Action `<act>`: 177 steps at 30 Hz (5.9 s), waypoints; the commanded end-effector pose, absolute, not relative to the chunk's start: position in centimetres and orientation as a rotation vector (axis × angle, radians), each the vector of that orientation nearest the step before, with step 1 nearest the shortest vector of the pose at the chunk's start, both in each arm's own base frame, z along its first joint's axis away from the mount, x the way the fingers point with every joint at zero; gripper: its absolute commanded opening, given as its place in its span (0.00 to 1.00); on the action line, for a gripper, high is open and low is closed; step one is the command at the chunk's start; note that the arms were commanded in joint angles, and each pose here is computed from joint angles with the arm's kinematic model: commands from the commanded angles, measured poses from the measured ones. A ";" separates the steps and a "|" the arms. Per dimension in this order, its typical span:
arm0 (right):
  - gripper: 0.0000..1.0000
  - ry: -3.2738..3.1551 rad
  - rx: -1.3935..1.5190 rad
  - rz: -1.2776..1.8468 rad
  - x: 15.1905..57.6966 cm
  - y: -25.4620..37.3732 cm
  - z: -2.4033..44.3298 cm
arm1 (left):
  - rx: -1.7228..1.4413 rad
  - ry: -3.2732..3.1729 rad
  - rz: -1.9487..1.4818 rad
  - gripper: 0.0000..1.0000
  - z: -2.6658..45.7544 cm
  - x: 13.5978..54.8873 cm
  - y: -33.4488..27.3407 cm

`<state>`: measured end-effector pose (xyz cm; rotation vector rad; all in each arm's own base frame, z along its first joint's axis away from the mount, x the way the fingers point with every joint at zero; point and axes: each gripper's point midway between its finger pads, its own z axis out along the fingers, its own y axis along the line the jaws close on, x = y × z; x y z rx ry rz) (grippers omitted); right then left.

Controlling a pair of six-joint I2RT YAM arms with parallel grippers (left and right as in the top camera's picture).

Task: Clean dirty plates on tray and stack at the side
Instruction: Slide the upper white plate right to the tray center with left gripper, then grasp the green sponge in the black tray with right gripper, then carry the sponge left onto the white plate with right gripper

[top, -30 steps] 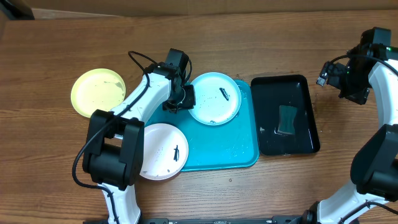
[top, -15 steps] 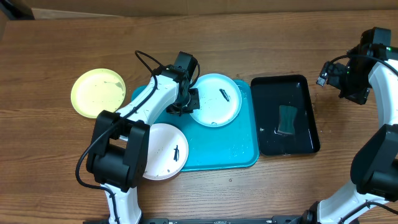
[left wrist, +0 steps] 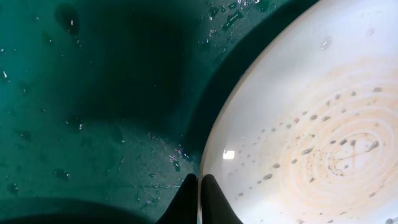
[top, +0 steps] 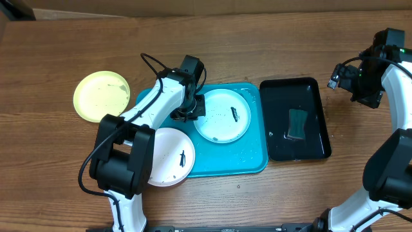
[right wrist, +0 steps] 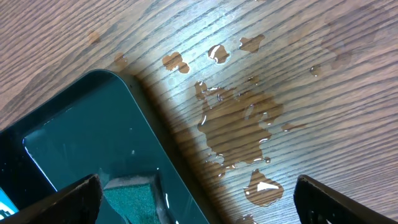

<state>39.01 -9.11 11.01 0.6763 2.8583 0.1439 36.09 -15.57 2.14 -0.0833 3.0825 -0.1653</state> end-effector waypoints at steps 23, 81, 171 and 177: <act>1.00 2.751 0.621 0.342 41.3 -7.2 12.9 | -0.002 3.047 -0.126 0.11 1.7 37.1 -15.4; 0.51 3.139 0.308 -0.036 32.7 2.4 3.3 | -0.004 3.050 -0.109 0.15 1.7 37.0 -15.1; 0.04 3.149 0.122 0.139 33.2 5.3 4.4 | 0.092 3.054 -0.186 0.04 0.7 36.6 -15.9; 0.04 3.110 0.118 0.153 34.9 5.5 8.2 | 0.094 3.057 -0.208 0.04 0.7 36.5 -16.2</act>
